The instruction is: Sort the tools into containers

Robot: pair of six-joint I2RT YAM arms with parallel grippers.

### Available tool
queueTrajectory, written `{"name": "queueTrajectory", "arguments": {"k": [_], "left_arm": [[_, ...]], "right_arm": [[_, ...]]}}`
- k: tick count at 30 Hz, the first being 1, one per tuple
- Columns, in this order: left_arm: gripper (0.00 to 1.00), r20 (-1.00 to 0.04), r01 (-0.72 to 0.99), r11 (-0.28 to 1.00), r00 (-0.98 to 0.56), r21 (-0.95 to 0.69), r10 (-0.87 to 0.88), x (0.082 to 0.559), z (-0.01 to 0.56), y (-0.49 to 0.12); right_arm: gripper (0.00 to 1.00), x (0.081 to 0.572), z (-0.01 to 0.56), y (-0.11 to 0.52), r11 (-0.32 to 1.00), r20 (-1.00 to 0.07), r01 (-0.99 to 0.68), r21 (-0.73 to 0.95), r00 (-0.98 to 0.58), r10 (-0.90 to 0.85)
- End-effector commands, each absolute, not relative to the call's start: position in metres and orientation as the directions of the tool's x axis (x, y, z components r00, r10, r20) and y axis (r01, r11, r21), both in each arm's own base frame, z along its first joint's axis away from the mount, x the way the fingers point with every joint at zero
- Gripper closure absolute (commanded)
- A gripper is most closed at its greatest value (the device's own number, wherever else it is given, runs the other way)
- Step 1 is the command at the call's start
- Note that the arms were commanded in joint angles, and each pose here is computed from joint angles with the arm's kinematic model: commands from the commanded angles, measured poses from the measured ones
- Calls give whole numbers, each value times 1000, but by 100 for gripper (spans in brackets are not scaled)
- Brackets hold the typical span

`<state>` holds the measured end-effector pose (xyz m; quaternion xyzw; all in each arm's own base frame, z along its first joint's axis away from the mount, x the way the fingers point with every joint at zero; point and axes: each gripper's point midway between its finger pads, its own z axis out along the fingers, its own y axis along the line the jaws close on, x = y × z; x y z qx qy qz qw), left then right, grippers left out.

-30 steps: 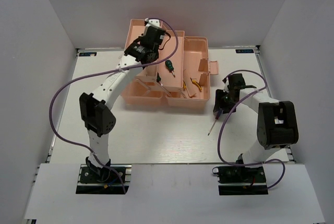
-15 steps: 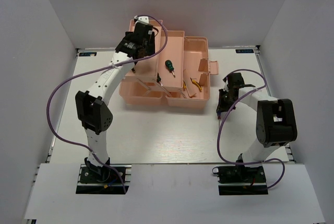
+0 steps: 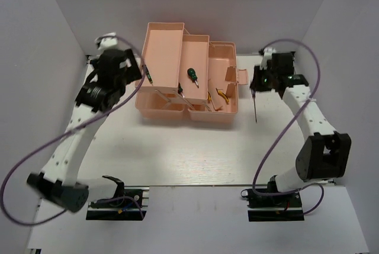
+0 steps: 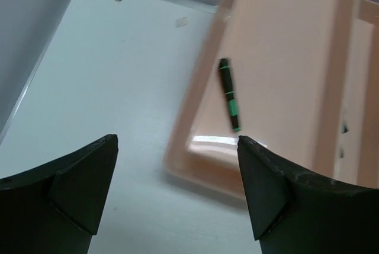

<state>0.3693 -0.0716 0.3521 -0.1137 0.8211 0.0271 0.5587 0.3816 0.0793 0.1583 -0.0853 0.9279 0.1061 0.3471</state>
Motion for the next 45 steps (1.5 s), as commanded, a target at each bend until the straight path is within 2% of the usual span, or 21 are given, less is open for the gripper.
{"name": "queueTrajectory", "arguments": {"k": [1,3,5,6,7,8,9,10,11,12,13,14,15,16,22,29,32,35,39,42,45], "left_arm": [[8,-849,-357,927,-449,-115,-278,333,282,-42],[8,-811,-379,911,-475,-163,-342,311,252,-38],[9,-786,-407,881,-450,-244,-425,305,240,-37],[14,-747,-397,881,-496,-259,-443,298,216,-43],[16,-728,-386,878,-510,-283,-459,295,207,-48],[19,-693,-375,864,-523,-336,-496,297,198,-57],[28,-661,-386,858,-553,-337,-508,292,177,-58],[31,-647,-369,860,-567,-353,-509,291,169,-63],[32,-621,-392,836,-561,-383,-548,292,159,-62],[32,-607,-403,825,-558,-397,-565,292,154,-62],[32,-596,-411,814,-555,-411,-581,292,150,-62],[31,-579,-420,792,-540,-443,-611,292,147,-62],[30,-573,-414,784,-536,-463,-621,291,147,-64],[27,-564,-415,779,-538,-470,-627,291,143,-63],[26,-511,-433,751,-553,-498,-658,274,124,-63],[26,-471,-413,745,-587,-525,-658,266,110,-72],[26,-466,-408,744,-592,-529,-657,267,109,-73],[25,-467,-414,740,-585,-530,-663,272,110,-71],[20,-473,-417,747,-588,-517,-656,277,111,-70],[18,-481,-415,742,-574,-526,-662,285,114,-69],[17,-467,-409,734,-580,-542,-668,289,112,-73]], "right_arm": [[100,407,281,108,885,-883,-460,75,-444,-156],[100,411,332,137,809,-939,-582,83,-317,-131],[100,417,357,165,744,-956,-655,131,-281,-80],[100,419,375,181,692,-973,-711,127,-224,-51],[100,435,366,199,659,-966,-733,171,-256,-34],[100,429,388,224,584,-967,-781,222,-255,28],[100,433,410,236,548,-978,-812,200,-199,61],[100,436,398,261,482,-969,-843,239,-239,62],[100,442,397,286,433,-948,-843,319,-296,121],[100,449,423,301,397,-962,-878,267,-219,163],[100,443,431,319,348,-957,-895,278,-226,182],[100,455,402,345,320,-945,-891,323,-284,163],[100,448,443,354,287,-951,-915,283,-229,209],[100,444,446,368,255,-941,-916,309,-256,221],[100,432,420,434,198,-925,-913,356,-314,214],[99,444,370,448,273,-918,-878,394,-362,159],[84,454,337,450,325,-918,-859,396,-380,113],[76,466,310,449,372,-917,-842,391,-391,79],[41,469,312,450,365,-939,-868,336,-339,58],[30,455,325,444,326,-956,-902,283,-293,19],[30,425,370,428,271,-980,-942,197,-198,26]]}}
